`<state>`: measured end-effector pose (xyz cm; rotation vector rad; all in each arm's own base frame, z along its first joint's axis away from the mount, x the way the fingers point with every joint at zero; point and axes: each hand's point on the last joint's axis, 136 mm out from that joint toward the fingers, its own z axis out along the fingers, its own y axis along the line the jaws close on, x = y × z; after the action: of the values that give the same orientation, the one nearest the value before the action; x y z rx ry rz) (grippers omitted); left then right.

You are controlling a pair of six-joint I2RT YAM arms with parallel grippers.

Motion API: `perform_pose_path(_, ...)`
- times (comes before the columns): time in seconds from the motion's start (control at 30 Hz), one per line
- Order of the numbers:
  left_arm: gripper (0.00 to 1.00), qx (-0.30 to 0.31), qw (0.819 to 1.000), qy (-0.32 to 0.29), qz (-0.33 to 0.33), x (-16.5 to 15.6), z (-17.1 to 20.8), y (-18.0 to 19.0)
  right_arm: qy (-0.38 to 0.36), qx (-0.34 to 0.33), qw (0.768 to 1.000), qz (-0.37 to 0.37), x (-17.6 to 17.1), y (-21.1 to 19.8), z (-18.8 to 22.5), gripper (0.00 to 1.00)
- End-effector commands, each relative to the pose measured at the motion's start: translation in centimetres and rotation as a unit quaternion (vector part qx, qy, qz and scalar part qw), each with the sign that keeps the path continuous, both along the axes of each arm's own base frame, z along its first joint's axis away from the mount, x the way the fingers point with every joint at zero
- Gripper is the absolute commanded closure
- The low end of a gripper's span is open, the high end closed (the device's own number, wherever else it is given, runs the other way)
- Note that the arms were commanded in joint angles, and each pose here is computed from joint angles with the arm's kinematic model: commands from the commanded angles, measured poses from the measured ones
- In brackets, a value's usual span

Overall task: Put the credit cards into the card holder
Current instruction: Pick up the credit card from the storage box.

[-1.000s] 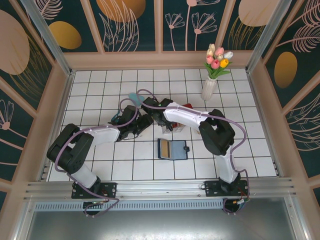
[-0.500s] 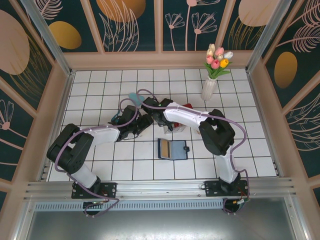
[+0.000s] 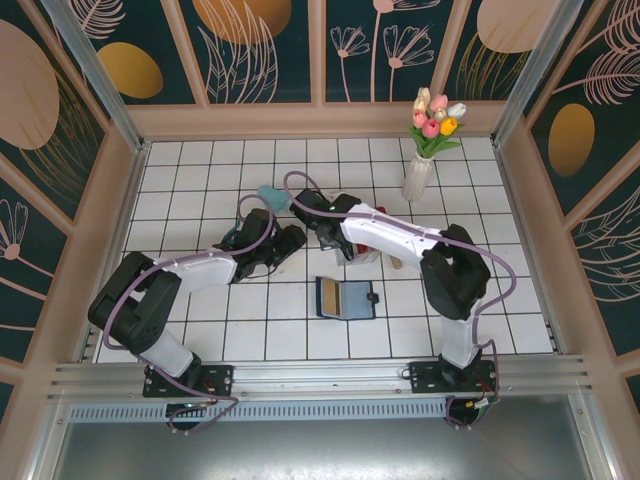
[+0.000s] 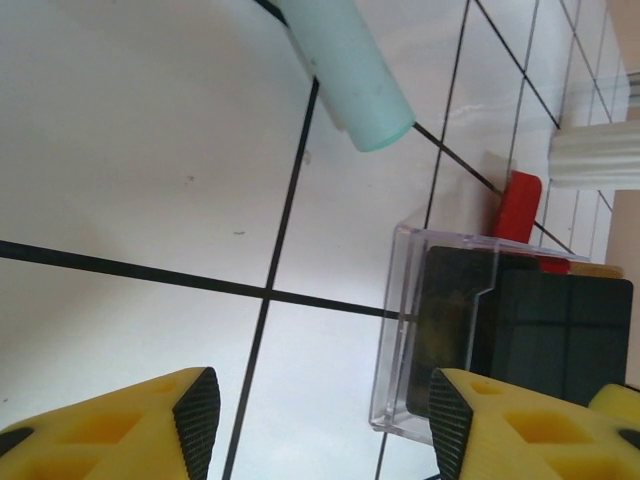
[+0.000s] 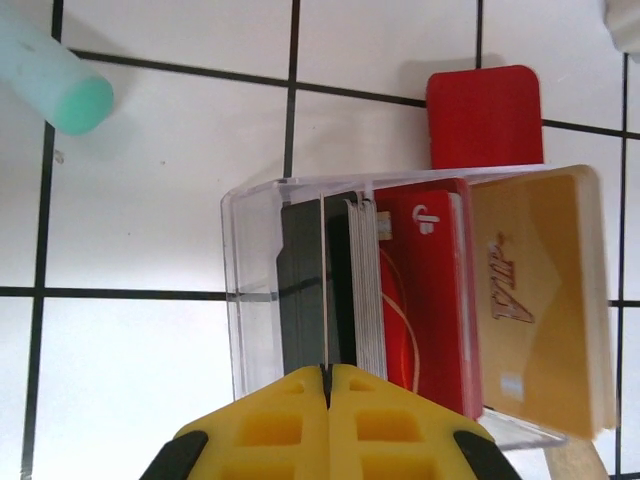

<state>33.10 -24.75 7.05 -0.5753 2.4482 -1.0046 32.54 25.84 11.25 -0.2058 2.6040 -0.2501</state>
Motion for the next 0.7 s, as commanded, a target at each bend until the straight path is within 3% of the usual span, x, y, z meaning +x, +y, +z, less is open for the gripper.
perform_pose_path(0.0, 0.39, -0.021, 0.999, -0.033, -0.02, -0.2, 2.2, -0.3, -0.011, 0.08, 0.997, 0.001, -0.5, 0.4, 3.1, 1.0)
perform_pose_path(0.13, 0.36, -0.075, 0.993, -0.081, -0.048, -0.8, 5.9, -1.3, -0.031, 0.222, 0.975, 0.014, -1.5, 1.1, 6.7, 1.0)
perform_pose_path(0.2, 0.35, -0.108, 0.987, -0.101, -0.067, -1.4, 7.8, -1.9, -0.038, 0.304, 0.951, 0.023, -2.2, 0.9, 8.4, 1.0)
perform_pose_path(0.37, 0.31, -0.199, 0.963, -0.126, -0.129, -3.7, 11.6, -4.5, -0.049, 0.492, 0.868, 0.043, -4.2, -0.8, 11.0, 1.0)
perform_pose_path(0.5, 0.31, -0.221, 0.953, -0.132, -0.158, -5.1, 12.8, -6.6, -0.044, 0.558, 0.828, 0.032, -5.5, -2.2, 11.0, 1.0)
perform_pose_path(0.67, 0.3, -0.25, 0.945, -0.126, -0.169, -6.3, 13.1, -8.0, -0.041, 0.593, 0.803, 0.032, -6.9, -3.1, 10.9, 1.0)
